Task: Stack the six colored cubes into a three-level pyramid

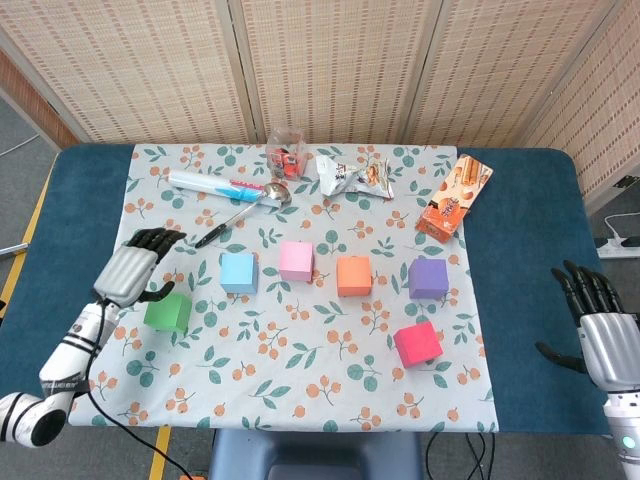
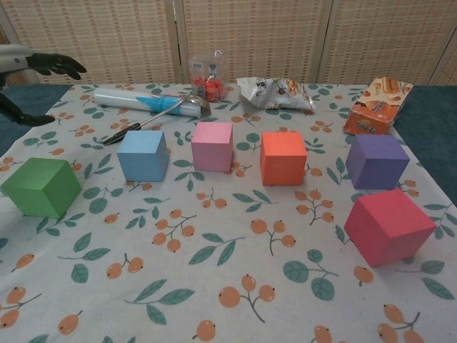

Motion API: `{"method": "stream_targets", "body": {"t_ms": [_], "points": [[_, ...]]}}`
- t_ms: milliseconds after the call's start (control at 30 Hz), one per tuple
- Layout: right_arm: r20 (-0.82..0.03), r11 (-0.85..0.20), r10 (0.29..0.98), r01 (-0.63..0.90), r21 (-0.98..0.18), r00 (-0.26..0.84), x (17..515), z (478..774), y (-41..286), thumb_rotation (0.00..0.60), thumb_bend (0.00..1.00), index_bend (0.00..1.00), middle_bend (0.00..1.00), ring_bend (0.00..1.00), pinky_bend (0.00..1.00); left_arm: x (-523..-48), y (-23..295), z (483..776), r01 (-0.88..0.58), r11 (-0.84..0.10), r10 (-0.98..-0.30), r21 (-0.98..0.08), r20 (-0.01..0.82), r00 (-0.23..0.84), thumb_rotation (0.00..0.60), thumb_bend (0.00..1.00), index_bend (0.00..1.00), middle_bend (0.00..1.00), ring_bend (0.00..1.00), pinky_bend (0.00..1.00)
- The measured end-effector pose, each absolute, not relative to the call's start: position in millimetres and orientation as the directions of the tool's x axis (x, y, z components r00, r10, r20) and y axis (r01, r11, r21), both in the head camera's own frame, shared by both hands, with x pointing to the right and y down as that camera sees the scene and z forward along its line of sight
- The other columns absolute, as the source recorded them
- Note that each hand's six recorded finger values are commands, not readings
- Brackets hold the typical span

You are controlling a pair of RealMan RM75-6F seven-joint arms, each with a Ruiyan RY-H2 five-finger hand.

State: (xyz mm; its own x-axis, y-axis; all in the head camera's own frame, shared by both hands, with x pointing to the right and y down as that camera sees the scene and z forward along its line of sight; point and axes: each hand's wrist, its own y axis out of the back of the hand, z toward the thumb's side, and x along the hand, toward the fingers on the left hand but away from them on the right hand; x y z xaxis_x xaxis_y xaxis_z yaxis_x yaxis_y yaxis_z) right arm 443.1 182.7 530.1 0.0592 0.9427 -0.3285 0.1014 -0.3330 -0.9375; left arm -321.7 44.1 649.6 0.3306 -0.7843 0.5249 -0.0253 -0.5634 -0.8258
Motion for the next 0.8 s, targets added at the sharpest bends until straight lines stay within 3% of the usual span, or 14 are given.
{"method": "stream_targets", "body": {"t_ms": [267,600,800], "points": [[-0.344,-0.349,0.937,0.112,-0.931,0.057,443.8,538.3,182.8,0.600,0.00,0.00,0.11,0.03,0.18,-284.5,17.8,693.0,0.035,-0.670,-0.692,-0.741,0.642,0.330,0.600,0.36,0.00,0.03,0.03,0.11],[-0.356,-0.360,0.933,0.131,-0.924,0.052,447.9,546.3,184.4,0.600,0.00,0.00,0.11,0.03,0.18,-260.2,33.9,717.2,0.057,-0.745,-0.609,-0.665,0.712,0.350,0.600,0.36,0.01,0.05,0.07,0.11],[-0.359,-0.361,0.932,0.138,-0.922,0.041,452.1,548.1,184.3,0.600,0.00,0.00,0.11,0.03,0.18,-252.0,39.1,736.4,0.058,-0.743,-0.615,-0.667,0.714,0.336,0.600,0.36,0.06,0.10,0.12,0.13]]}}
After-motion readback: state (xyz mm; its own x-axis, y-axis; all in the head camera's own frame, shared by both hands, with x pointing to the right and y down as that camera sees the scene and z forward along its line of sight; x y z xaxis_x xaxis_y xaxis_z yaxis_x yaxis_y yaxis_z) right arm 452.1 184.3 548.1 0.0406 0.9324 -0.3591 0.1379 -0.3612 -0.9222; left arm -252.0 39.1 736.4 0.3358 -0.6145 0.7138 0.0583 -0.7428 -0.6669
